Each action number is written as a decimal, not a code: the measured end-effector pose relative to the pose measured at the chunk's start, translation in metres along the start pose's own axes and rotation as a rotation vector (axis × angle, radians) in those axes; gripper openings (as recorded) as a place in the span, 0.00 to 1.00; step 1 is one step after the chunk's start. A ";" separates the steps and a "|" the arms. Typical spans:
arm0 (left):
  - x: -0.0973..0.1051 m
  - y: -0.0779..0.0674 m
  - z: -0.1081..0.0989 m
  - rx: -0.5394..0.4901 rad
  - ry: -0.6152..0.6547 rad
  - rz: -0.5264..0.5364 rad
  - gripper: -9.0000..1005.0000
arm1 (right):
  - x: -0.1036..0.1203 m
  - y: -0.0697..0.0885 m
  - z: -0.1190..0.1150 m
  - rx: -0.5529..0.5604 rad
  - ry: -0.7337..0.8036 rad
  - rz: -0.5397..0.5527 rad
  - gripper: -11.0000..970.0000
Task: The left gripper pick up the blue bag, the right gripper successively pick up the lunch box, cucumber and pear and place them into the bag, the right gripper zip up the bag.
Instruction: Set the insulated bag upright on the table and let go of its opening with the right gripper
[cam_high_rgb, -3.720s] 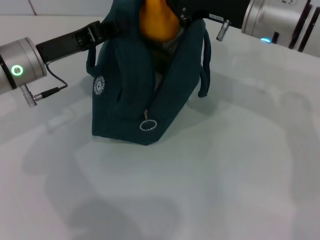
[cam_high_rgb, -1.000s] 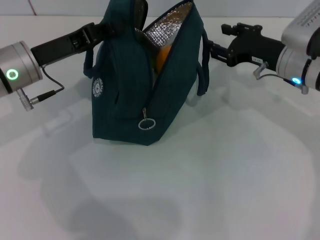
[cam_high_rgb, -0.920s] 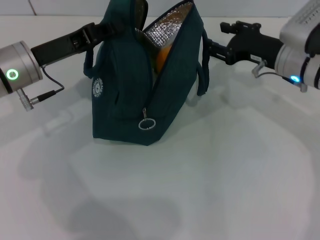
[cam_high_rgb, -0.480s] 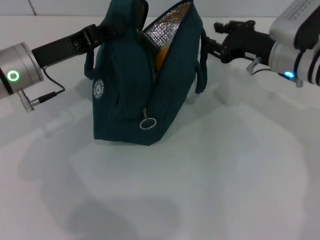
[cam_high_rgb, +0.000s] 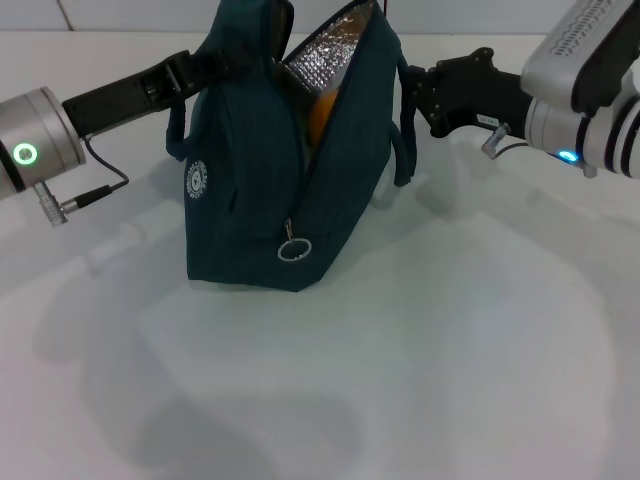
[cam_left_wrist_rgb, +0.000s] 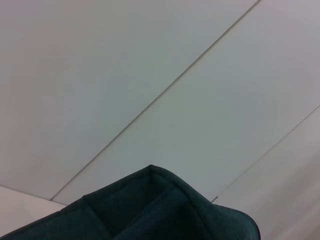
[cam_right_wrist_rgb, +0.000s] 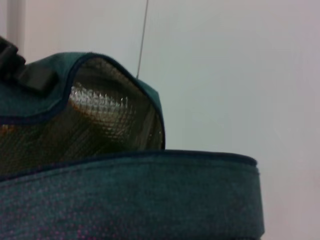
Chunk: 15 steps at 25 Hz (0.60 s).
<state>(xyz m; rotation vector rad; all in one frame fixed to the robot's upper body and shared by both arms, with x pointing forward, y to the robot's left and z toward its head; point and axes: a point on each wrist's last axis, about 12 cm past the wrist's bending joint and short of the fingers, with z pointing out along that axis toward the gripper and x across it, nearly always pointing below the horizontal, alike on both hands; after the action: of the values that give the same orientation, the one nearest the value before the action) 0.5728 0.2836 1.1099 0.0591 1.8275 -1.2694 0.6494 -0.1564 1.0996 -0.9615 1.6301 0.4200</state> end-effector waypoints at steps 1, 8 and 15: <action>0.000 0.000 0.000 0.000 0.000 0.000 0.07 | 0.000 0.000 -0.001 0.003 -0.003 0.001 0.15; 0.000 0.001 -0.003 -0.003 -0.003 0.000 0.07 | 0.000 0.000 -0.018 0.067 -0.100 -0.019 0.04; 0.003 -0.002 -0.005 0.022 0.008 -0.003 0.07 | -0.001 0.004 -0.053 0.131 -0.218 -0.054 0.04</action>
<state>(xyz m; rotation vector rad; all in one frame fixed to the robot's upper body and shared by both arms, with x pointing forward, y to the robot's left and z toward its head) 0.5671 0.2849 1.1092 0.0741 1.8215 -1.2927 0.6124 -0.1913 1.1157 -0.8291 1.4132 0.3637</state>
